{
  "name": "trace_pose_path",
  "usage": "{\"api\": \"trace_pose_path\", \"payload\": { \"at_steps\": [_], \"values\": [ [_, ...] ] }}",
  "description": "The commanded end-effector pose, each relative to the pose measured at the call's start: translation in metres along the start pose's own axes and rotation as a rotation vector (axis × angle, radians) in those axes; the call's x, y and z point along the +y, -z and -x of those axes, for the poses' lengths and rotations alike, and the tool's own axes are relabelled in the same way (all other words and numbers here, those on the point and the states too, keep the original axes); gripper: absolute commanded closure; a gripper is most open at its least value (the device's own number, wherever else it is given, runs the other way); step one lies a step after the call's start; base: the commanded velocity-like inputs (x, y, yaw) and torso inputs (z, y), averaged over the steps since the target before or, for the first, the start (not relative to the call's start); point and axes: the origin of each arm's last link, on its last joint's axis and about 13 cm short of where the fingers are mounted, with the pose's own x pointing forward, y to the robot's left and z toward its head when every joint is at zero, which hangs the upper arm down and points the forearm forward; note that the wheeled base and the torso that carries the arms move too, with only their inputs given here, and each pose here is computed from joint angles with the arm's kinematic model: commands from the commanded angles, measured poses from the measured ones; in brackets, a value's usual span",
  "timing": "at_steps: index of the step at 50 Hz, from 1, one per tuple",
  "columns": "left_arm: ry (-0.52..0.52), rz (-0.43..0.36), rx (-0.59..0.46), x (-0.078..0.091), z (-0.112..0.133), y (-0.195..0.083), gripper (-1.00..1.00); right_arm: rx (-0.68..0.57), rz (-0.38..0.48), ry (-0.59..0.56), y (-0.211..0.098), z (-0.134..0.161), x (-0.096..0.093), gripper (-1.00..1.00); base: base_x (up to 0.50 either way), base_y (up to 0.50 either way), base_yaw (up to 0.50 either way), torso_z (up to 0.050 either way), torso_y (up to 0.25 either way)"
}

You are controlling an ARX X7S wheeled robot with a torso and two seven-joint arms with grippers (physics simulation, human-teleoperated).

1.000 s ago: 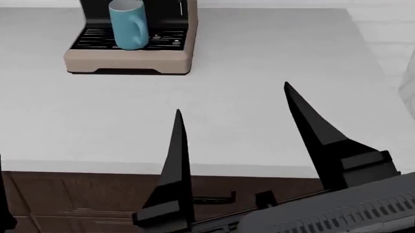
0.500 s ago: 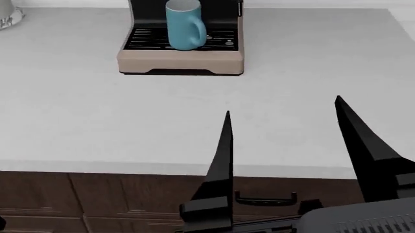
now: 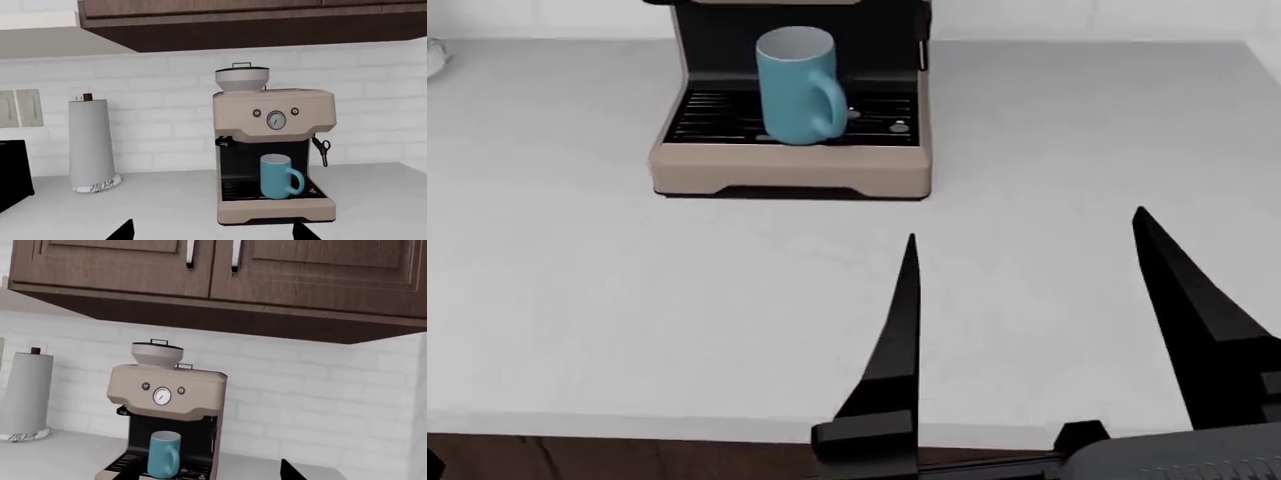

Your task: Pick the mug from under the coffee machine dispenser and place it on the counter.

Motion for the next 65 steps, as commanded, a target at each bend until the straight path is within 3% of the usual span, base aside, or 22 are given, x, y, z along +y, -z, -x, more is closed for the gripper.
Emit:
{"api": "trace_pose_path", "payload": {
  "at_steps": [1,65],
  "values": [
    [-0.001,-0.004,-0.001,-0.001,0.000,0.001,-1.00,0.003,-0.002,-0.001,0.001,0.001,-0.001,-1.00,0.33,0.00,0.00,0.000,0.000],
    [-0.009,-0.002,0.004,0.002,0.001,0.002,-1.00,0.039,-0.029,-0.015,0.013,0.001,0.004,-1.00,0.28,0.00,0.00,0.000,0.001]
  ]
}}
